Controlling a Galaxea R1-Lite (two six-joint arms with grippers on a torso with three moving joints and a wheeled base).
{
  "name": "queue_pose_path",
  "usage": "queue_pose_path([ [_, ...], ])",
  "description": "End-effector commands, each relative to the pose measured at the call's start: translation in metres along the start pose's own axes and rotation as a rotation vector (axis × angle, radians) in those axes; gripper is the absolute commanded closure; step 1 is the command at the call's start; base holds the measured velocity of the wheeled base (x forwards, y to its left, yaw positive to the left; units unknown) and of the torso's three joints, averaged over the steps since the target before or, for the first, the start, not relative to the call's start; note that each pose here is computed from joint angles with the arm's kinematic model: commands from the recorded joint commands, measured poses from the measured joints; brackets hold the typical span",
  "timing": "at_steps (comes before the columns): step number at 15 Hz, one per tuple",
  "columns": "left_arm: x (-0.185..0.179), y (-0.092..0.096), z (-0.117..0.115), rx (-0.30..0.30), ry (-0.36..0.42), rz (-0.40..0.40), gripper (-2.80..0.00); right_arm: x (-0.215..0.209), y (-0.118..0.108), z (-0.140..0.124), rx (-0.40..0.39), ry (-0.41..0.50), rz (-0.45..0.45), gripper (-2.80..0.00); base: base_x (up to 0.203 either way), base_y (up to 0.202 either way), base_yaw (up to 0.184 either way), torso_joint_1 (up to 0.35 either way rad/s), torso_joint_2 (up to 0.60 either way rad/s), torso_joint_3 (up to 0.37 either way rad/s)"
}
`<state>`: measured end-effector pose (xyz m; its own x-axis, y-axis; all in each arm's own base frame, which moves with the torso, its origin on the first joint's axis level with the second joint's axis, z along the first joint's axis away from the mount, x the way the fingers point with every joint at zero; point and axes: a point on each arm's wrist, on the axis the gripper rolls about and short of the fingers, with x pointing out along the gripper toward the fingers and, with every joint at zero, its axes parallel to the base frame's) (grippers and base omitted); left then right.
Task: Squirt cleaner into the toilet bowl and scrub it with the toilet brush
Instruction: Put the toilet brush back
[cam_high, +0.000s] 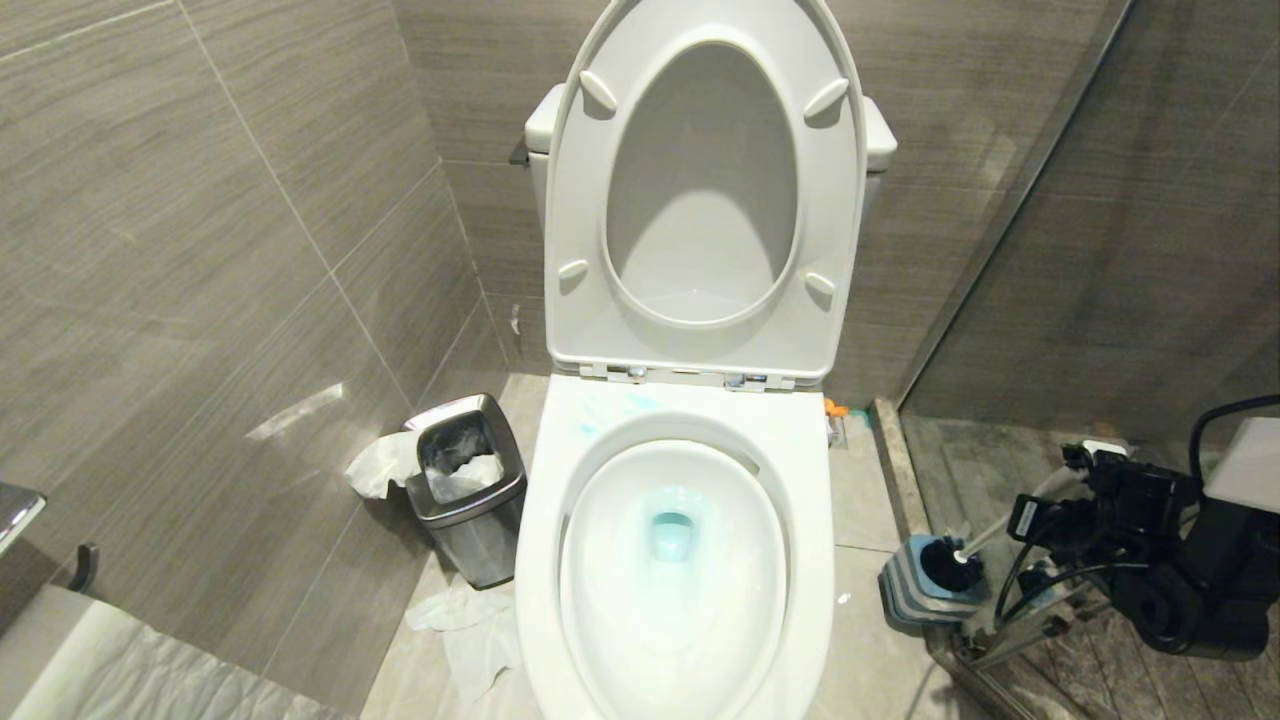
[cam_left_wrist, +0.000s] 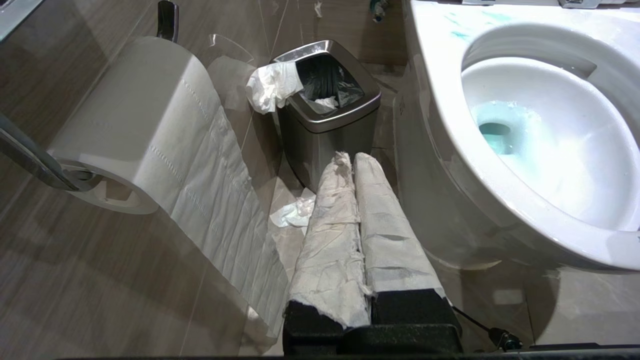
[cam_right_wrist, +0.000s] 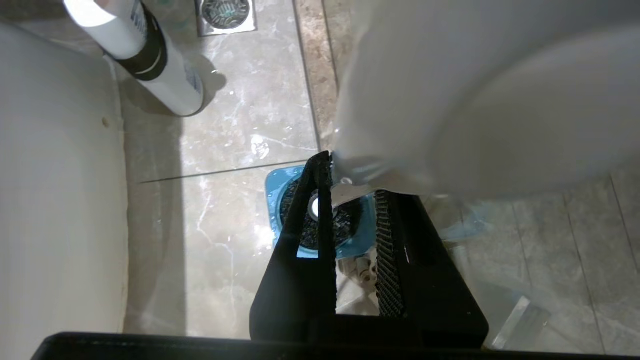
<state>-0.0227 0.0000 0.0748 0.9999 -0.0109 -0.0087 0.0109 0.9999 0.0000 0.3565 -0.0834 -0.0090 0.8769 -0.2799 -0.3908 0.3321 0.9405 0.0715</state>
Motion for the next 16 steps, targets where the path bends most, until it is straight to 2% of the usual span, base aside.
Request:
queue_pose_path([
  [1, 0.000, 0.000, 0.000, 0.000, 0.002, 0.002, 0.00, 0.000, -0.002, -0.001, -0.011, -0.003, -0.005, 0.00, 0.000, 0.000, 0.000, 0.000, 0.00, 0.000],
  [6, 0.000, 0.000, 0.000, 0.000, 0.003, 0.000, 0.00, 0.002, -0.003, 0.000, -0.010, -0.005, 0.011, 0.00, 0.000, 0.000, 0.000, 0.000, 0.00, 0.000],
  [7, 0.000, 0.000, 0.000, 0.000, 0.004, 0.000, 0.00, 0.002, -0.003, 0.000, -0.010, -0.004, 0.010, -2.80, 0.000, 0.000, 0.000, 0.000, 0.00, 0.000],
  [12, 0.000, 0.000, 0.000, 0.000, 0.004, 0.000, 0.00, 0.002, -0.005, 0.001, -0.014, -0.007, 0.005, -2.80, 0.000, 0.000, 0.000, 0.000, 0.00, 0.000],
  [16, 0.000, 0.000, 0.000, 0.000, 0.003, 0.000, 0.00, -0.018, -0.007, 0.022, -0.022, -0.053, 0.005, -2.80, 0.000, 0.000, 0.000, 0.000, 0.00, 0.000],
])
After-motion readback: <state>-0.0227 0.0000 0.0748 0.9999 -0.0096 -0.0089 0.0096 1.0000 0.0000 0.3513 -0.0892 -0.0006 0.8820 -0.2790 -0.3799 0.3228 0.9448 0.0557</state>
